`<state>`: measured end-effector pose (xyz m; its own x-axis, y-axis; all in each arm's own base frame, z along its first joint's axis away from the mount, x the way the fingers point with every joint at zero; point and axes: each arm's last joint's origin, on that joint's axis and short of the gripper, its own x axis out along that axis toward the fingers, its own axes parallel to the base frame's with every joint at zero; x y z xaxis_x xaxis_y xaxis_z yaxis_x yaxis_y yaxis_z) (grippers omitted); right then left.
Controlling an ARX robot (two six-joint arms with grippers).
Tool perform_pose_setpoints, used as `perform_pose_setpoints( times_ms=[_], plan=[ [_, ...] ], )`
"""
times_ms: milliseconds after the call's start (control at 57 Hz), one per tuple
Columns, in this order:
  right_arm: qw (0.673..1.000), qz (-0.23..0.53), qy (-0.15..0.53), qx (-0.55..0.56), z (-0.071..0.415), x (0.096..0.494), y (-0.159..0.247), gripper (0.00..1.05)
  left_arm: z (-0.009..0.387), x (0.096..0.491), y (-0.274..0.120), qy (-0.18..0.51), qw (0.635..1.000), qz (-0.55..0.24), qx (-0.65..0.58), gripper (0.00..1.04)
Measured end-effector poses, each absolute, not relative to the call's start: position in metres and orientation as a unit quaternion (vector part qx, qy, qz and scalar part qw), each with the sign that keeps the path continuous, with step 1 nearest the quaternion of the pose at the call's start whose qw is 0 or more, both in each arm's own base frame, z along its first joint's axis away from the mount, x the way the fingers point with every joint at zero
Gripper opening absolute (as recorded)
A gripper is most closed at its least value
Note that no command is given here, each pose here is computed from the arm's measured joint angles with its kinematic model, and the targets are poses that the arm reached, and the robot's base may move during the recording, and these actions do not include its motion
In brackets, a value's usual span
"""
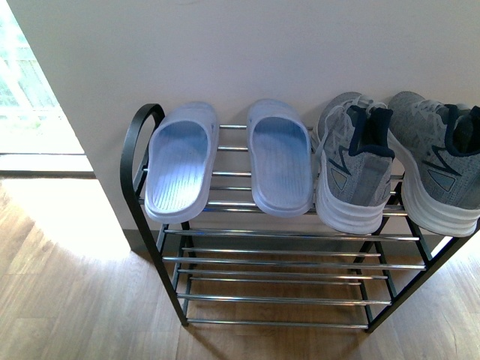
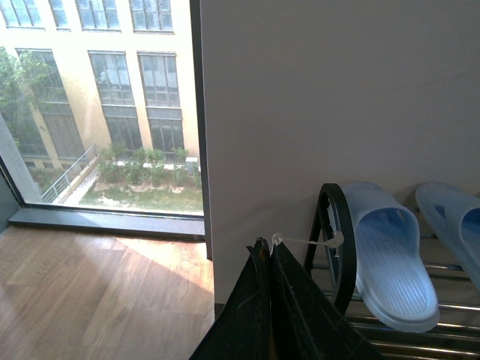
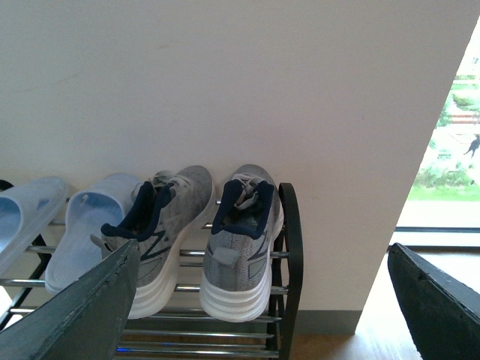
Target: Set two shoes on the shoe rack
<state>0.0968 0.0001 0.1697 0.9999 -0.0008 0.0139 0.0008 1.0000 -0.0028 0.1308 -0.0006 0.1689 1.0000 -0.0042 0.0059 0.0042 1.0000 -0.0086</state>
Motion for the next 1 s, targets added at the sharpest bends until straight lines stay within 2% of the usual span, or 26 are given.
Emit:
perform_pose_setpoints(
  times_ms=[1000],
  plan=[
    [1.0,0.0,-0.007,-0.001,0.17,0.097,0.0,0.96,0.167,0.098,0.0,0.002,1.0,-0.001,-0.004,0.01]
  ],
)
